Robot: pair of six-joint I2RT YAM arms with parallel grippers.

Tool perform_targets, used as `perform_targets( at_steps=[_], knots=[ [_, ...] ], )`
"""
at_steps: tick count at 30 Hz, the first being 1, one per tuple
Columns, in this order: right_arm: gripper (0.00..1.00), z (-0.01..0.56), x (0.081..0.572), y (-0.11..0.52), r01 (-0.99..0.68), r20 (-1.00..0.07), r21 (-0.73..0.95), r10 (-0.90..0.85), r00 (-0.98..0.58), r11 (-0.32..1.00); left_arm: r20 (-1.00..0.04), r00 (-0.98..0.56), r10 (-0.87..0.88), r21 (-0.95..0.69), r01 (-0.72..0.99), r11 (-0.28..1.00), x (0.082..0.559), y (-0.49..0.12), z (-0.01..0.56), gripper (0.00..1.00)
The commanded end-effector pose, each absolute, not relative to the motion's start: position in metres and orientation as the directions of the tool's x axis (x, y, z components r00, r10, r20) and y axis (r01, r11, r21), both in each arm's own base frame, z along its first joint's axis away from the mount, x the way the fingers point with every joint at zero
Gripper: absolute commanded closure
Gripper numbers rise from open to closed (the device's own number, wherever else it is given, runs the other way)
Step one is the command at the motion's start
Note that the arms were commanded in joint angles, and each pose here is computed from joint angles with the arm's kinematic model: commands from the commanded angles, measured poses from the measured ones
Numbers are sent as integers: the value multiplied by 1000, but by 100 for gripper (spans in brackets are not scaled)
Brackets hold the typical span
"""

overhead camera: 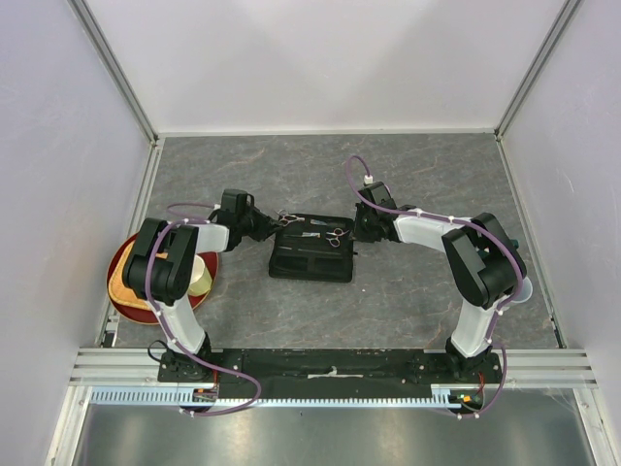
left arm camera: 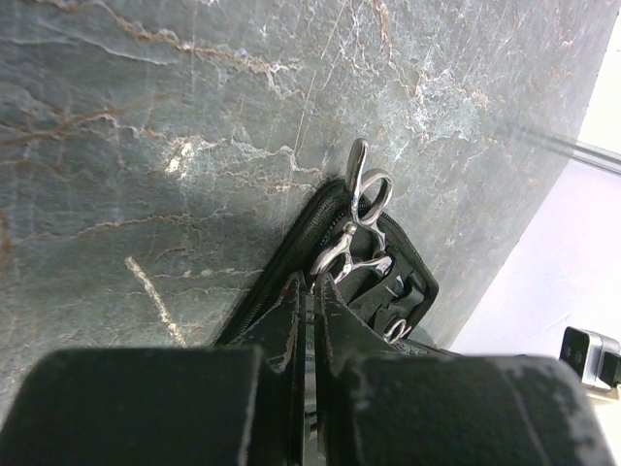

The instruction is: Sort the hair-cutting tools

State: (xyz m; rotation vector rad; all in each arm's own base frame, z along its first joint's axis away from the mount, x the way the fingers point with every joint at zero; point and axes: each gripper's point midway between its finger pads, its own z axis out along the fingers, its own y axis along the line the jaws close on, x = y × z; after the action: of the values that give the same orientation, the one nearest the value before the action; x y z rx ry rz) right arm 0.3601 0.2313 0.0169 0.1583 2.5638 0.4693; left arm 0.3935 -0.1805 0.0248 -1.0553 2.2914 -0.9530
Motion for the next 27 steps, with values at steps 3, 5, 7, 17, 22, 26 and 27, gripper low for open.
perform_targets(
  at_steps=[3,5,7,17,22,26,27],
  knots=[
    [97,-25,346,241,20,-414,357,177,-893,934,-19,-726,-688,-751,-444,489,369,-227,26,98],
    [97,-25,346,241,22,-413,357,179,-893,934,-44,-735,-677,-725,-442,528,365,-225,23,98],
    [97,-25,346,241,17,-414,356,175,-893,934,-115,-731,-673,-702,-420,576,368,-221,28,98],
    [97,-27,346,241,22,-410,357,178,-894,934,-289,-735,-614,-625,-341,702,370,-227,58,98],
    [97,-26,347,242,21,-412,359,178,-894,933,-277,-736,-618,-618,-356,701,369,-229,52,98],
    [97,-26,347,242,19,-410,359,176,-895,933,-251,-755,-605,-620,-355,700,367,-234,43,97],
    [98,-27,347,242,20,-409,358,176,-895,933,-249,-757,-604,-619,-355,701,367,-235,42,94]
  ],
)
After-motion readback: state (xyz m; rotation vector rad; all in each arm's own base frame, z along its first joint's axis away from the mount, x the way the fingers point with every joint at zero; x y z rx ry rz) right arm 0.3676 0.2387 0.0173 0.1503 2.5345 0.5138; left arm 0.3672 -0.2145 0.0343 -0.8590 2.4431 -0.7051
